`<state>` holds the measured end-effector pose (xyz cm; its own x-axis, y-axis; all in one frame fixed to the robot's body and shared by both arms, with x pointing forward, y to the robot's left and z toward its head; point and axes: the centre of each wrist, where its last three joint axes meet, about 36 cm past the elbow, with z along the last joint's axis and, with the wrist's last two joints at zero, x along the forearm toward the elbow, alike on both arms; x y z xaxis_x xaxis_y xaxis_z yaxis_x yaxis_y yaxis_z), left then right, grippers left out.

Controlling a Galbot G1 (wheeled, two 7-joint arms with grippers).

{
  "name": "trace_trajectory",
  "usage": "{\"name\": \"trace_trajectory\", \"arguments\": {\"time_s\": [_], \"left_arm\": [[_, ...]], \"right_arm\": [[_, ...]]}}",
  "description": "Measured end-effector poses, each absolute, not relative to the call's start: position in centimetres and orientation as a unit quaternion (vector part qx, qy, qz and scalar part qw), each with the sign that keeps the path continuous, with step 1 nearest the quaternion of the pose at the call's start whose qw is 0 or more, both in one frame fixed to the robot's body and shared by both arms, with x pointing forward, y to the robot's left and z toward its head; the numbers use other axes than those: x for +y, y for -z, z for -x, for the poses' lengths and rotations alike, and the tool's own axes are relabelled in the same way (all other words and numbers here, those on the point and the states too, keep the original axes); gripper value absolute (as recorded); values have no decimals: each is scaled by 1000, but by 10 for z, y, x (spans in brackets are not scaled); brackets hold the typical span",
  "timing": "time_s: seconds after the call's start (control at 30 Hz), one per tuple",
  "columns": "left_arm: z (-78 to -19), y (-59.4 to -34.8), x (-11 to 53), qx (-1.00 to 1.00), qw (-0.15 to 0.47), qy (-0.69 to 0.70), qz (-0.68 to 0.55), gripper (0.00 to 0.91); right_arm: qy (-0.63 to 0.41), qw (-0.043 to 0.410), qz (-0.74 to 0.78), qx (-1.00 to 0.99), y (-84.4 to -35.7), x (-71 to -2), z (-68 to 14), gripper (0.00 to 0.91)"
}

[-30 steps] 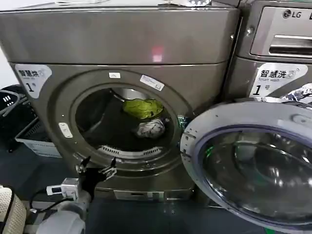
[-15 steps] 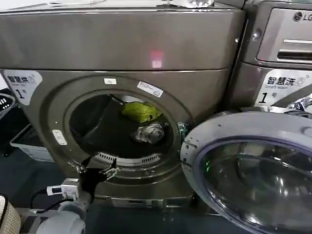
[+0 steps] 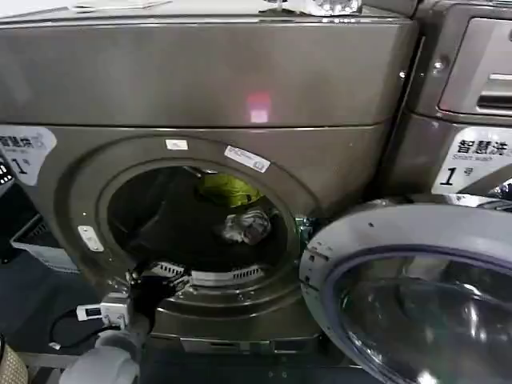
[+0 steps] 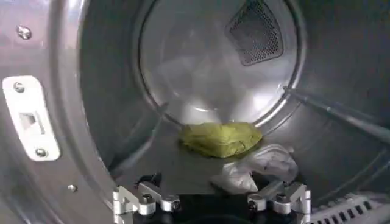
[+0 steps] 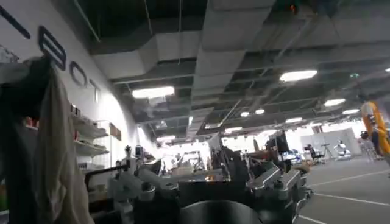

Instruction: Grasp the clothes from the dryer.

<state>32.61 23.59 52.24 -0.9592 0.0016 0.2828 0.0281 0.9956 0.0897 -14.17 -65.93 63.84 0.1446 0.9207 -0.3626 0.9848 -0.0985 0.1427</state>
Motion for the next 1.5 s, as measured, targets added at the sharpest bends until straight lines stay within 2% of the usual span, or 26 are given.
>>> {"name": "trace_trajectory", "arguments": {"time_s": [0.5, 0.73, 1.23, 1.5], "left_arm": [[-332, -517, 233, -988, 148, 48, 4, 907], [-354, -510, 226, -988, 149, 43, 3, 907], [-470, -489, 206, -985, 165, 50, -3, 907], [-537, -479, 201, -988, 143, 61, 4, 907]], "right_arm": [[100, 179, -734, 647, -639, -658, 143, 907], [103, 182, -732, 649, -640, -658, 142, 907], [105, 182, -727, 654, -638, -657, 135, 907], [106, 183, -725, 655, -639, -657, 132, 907]]}}
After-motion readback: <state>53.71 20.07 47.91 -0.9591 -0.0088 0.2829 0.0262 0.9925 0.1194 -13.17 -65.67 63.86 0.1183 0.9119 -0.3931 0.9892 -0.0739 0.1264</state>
